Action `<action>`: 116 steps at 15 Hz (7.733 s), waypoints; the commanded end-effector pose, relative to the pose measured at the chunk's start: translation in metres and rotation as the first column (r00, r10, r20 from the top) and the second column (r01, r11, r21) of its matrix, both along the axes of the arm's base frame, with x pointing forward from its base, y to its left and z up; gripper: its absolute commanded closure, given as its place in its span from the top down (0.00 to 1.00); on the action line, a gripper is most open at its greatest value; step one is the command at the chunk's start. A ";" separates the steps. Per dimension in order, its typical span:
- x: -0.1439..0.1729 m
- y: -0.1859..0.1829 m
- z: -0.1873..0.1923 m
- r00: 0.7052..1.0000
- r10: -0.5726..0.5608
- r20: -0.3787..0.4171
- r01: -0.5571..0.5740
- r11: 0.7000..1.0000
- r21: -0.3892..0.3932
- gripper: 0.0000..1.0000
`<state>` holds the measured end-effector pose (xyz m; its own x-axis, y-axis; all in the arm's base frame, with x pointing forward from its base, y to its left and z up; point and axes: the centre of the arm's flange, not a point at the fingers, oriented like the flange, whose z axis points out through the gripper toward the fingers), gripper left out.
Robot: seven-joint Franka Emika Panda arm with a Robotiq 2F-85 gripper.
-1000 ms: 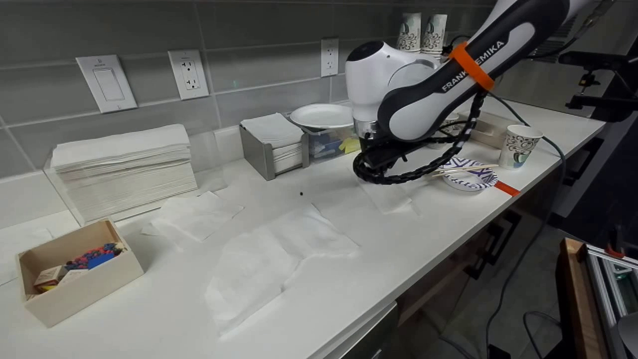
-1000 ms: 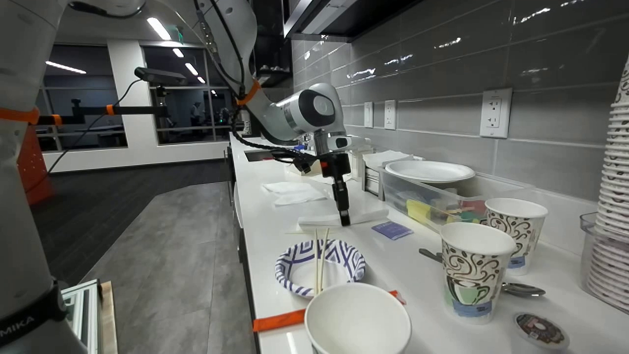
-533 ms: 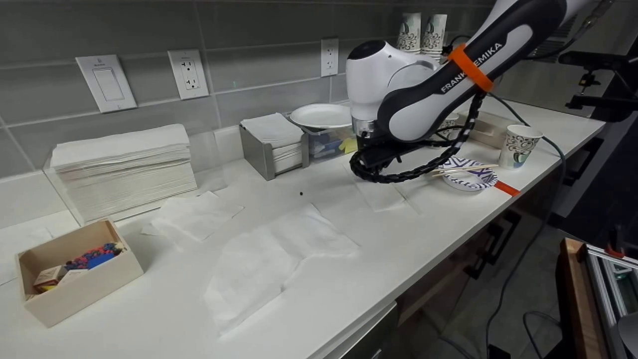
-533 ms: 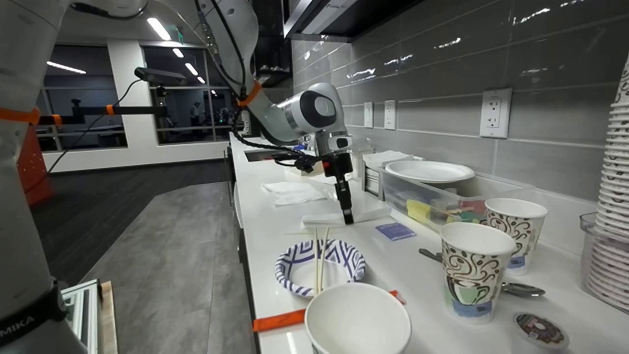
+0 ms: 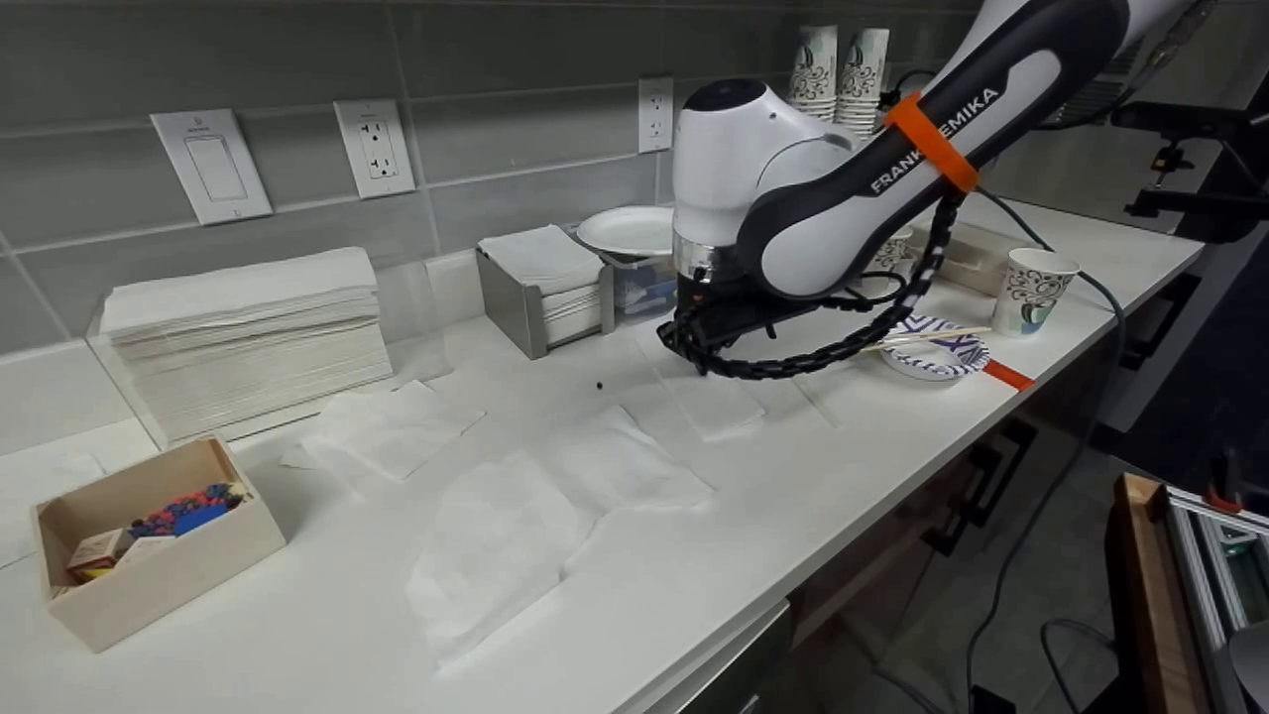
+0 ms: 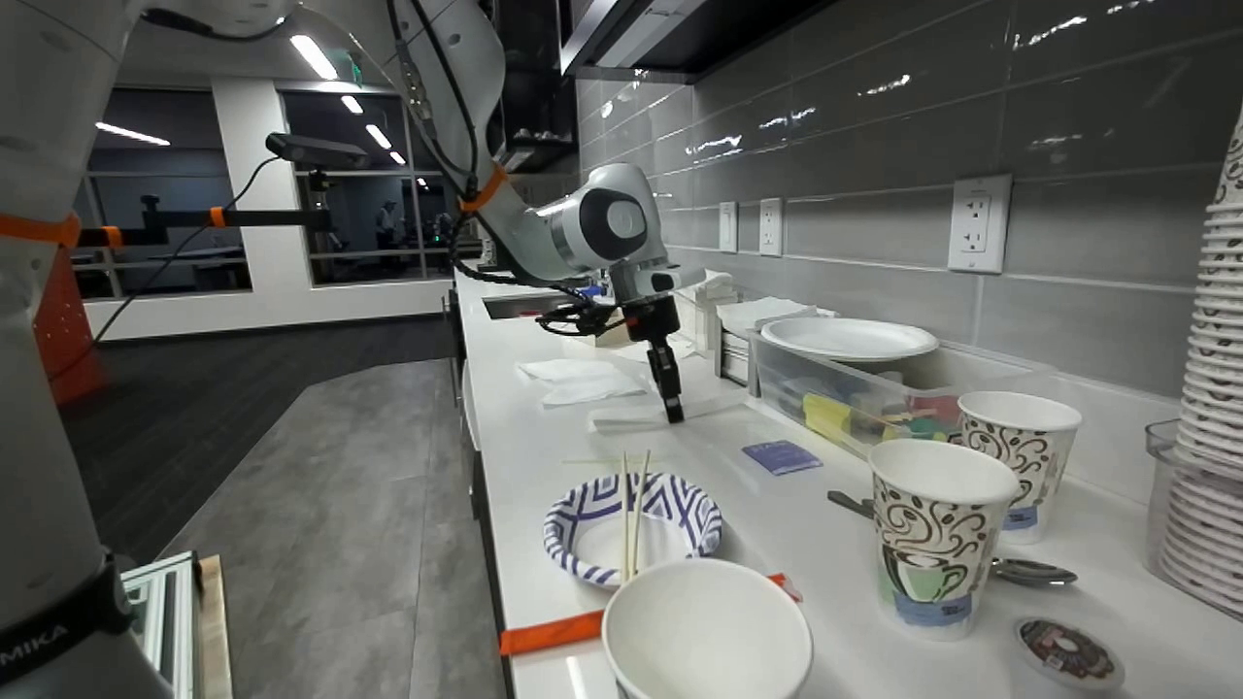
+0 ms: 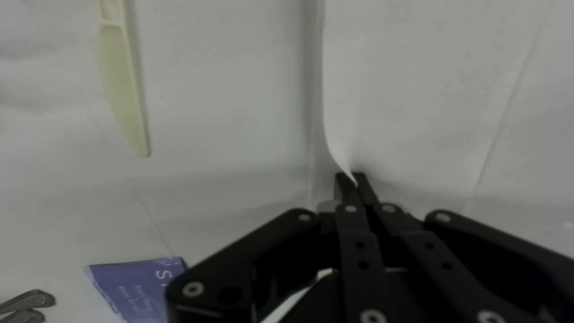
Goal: Use one paper towel to wipe the surface
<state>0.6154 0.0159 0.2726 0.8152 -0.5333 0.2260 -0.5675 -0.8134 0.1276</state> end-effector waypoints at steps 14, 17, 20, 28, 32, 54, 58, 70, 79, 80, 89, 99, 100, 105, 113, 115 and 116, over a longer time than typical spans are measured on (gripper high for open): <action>-0.025 -0.050 -0.052 0.968 -0.061 -0.243 0.025 0.988 -0.151 0.00; -0.015 -0.040 -0.060 0.982 -0.052 -0.180 0.029 0.991 -0.129 0.00; -0.008 -0.025 -0.061 0.991 -0.021 -0.130 0.010 0.996 -0.085 0.00; -0.015 0.016 -0.051 0.970 0.140 -0.199 -0.137 0.990 0.033 0.00; -0.017 -0.004 -0.049 0.965 0.101 -0.242 -0.119 0.991 -0.061 0.00; -0.018 0.009 0.074 0.996 0.002 -0.092 0.013 0.987 0.162 0.00; -0.016 0.058 0.117 0.996 0.093 0.006 -0.092 0.968 0.232 0.00; -0.033 0.280 0.130 0.844 0.468 0.262 -0.526 0.815 0.241 0.00; -0.050 0.339 0.090 0.767 0.570 0.296 -0.633 0.747 0.203 0.01; -0.048 0.339 0.090 0.767 0.568 0.298 -0.633 0.748 0.202 0.01; -0.011 0.352 0.068 0.746 0.544 0.384 -0.635 0.755 0.164 0.00; 0.037 0.354 0.013 0.753 0.424 0.503 -0.568 0.805 0.172 0.26; 0.040 0.356 0.016 0.754 0.415 0.509 -0.563 0.808 0.176 0.28; 0.038 0.355 0.072 0.784 0.462 0.416 -0.557 0.819 0.140 0.65; -0.014 0.310 0.160 0.821 0.563 0.095 -0.565 0.825 -0.008 1.00; -0.032 0.294 0.171 0.820 0.568 0.073 -0.570 0.822 0.003 1.00; -0.040 0.285 0.173 0.823 0.565 0.062 -0.567 0.824 0.011 1.00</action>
<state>0.6123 0.3320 0.4385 0.9504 -0.0055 0.3110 -0.0266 -0.9976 0.0637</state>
